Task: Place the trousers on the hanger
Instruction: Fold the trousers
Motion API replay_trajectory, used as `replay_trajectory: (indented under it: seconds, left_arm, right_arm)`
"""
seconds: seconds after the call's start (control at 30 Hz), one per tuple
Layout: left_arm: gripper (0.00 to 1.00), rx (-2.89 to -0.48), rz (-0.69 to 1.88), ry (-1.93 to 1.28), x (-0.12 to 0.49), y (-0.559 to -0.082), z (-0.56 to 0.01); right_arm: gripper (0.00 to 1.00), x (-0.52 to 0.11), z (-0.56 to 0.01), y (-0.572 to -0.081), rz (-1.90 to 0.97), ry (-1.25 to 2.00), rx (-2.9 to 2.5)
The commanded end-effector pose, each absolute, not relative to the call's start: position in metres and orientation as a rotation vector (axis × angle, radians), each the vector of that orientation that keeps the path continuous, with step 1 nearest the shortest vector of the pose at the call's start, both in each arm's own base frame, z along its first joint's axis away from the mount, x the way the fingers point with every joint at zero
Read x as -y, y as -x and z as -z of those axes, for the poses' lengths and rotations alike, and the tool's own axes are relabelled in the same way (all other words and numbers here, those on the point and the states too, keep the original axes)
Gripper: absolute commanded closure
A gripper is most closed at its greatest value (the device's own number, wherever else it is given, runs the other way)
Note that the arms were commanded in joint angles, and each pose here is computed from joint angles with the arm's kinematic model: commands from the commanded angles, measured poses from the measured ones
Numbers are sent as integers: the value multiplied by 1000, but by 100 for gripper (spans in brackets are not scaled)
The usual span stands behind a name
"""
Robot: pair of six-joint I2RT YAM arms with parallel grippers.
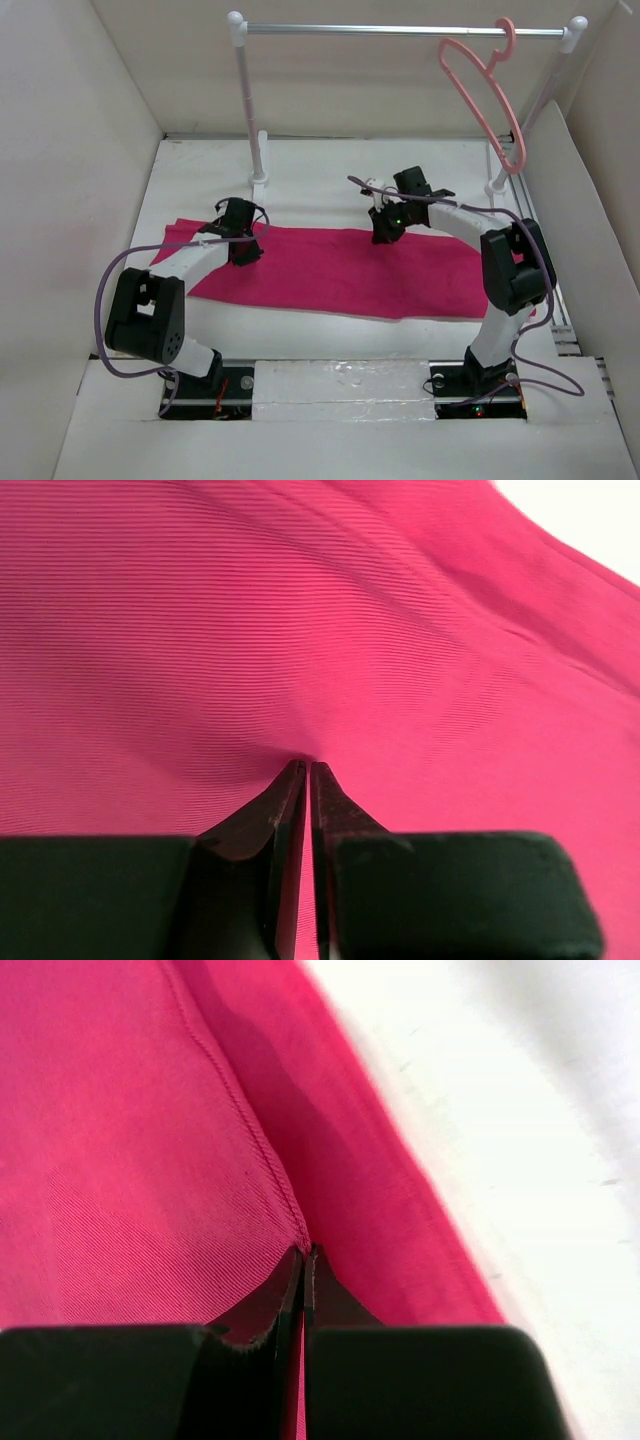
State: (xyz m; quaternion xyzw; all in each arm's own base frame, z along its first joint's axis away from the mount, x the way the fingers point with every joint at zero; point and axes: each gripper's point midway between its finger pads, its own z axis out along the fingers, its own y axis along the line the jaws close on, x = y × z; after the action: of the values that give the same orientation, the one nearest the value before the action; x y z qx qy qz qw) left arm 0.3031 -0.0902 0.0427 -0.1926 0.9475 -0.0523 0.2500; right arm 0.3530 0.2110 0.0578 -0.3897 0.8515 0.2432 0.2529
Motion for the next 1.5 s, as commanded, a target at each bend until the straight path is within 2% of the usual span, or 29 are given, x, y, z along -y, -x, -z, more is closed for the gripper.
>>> replay_trajectory:
  seconds: [0.0,0.2,0.37,0.4,0.43,0.47,0.5,0.57,0.6,0.63,0.7,0.77,0.8,0.87,0.9,0.93,0.97,1.0,1.1,1.13,1.27,1.33,1.47]
  left_arm:
    - [94,-2539,-100,571,55,-299,-42]
    - [88,-2567,-211,705,30,-289,-25]
    - [87,-2514,-219,732,26,-292,-35]
    - [87,-2493,-217,733,24,-294,-41]
    - [87,-2479,-206,732,25,-296,-49]
    - [87,-2466,-196,732,25,-298,-53]
    - [87,-2456,-171,724,28,-300,-60]
    - [89,-2402,-110,681,32,-311,-82]
    - [91,-2387,-66,606,48,-314,-93]
    - [94,-2335,4,511,66,-324,-120]
    - [100,-2344,64,435,87,-324,-126]
    - [100,-2333,137,330,117,-328,-142]
    - [100,-2338,192,223,149,-321,-147]
    - [100,-2353,272,98,189,-315,-149]
    - [100,-2362,327,-3,220,-300,-148]
    - [100,-2359,363,-52,239,-296,-147]
    - [100,-2371,390,-93,253,-288,-143]
    - [100,-2372,412,-118,263,-283,-142]
    - [100,-2374,510,-216,295,-255,-140]
    - [100,-2356,555,-246,303,-247,-143]
    - [100,-2327,626,-266,304,-235,-149]
    - [100,-2295,636,-267,297,-232,-159]
    - [99,-2215,662,-245,281,-227,-179]
  right_arm:
    - [100,-213,-110,-405,-509,967,-2152]
    - [100,-207,-82,-435,-407,901,-2217]
    - [100,-193,-73,-455,-245,805,-2263]
    - [97,-194,-73,-458,-210,792,-2259]
    - [85,-190,-77,-462,-180,759,-2260]
    - [85,-191,-77,-462,-184,750,-2263]
    - [67,-193,-80,-461,-199,747,-2259]
    - [47,-203,-98,-456,-257,746,-2226]
    - [32,-208,-106,-448,-307,760,-2219]
    - [23,-209,-139,-430,-366,743,-2179]
    - [22,-209,-153,-421,-392,718,-2166]
    - [20,-191,-182,-395,-380,643,-2135]
    - [20,-179,-187,-386,-380,547,-2151]
    - [27,-140,-185,-354,-334,388,-2170]
    - [40,-127,-181,-344,-365,242,-2194]
    - [57,-110,-193,-329,-361,152,-2145]
    - [93,-77,-157,-313,-311,7,-2215]
    - [100,-61,-148,-303,-325,-110,-2220]
    - [100,-2,-137,-273,-258,-376,-2149]
    - [75,11,-134,-262,-234,-436,-2145]
    - [17,77,-138,-230,-36,-701,-2066]
    - [7,103,-138,-222,14,-784,-2048]
    - [0,132,-127,-210,67,-988,-2053]
